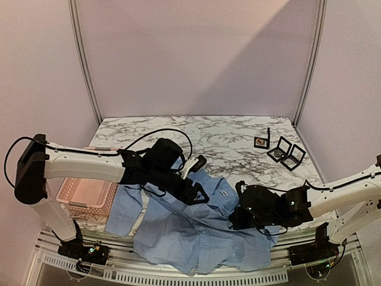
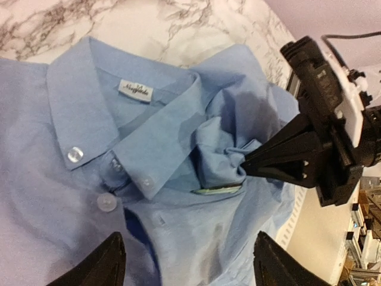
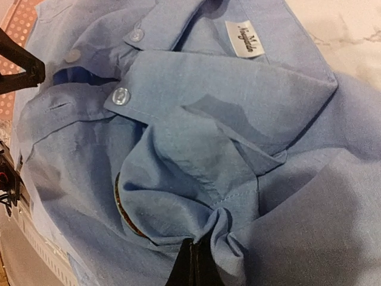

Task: Remove the brooch from the garment
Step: Adjust the flattened clothing at the center of the board.

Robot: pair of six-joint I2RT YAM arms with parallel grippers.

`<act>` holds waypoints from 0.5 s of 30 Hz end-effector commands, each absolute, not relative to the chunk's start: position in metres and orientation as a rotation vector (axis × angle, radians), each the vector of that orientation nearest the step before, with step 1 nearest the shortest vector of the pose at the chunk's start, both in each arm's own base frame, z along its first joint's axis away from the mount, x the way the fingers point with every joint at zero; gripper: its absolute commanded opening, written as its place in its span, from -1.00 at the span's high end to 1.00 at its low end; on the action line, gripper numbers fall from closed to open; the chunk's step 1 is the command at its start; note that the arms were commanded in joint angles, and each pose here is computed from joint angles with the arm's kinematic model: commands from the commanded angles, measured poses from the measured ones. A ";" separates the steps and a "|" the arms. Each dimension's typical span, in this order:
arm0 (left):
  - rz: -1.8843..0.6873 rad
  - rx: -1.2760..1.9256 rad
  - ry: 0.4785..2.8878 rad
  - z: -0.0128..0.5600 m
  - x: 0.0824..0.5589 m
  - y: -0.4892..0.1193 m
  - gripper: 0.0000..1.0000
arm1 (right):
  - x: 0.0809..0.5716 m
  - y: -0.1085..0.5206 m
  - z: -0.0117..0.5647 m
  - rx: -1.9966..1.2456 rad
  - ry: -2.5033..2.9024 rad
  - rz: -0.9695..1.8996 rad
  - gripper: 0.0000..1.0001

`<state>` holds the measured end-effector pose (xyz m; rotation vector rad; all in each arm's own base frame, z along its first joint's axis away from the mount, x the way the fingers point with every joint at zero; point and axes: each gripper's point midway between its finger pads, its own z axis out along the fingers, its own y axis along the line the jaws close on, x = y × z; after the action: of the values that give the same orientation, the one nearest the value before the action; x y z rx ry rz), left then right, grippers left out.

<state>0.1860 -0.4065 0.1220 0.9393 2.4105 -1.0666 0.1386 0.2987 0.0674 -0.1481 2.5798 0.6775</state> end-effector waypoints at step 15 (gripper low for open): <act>-1.070 1.007 2.551 0.084 0.166 -0.402 -0.21 | 0.141 0.302 0.112 -0.157 2.543 0.584 0.33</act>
<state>0.1717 -0.3969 0.0889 0.9729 2.5384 -1.0343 0.1367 0.2992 0.0860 -0.1139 2.5866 0.5956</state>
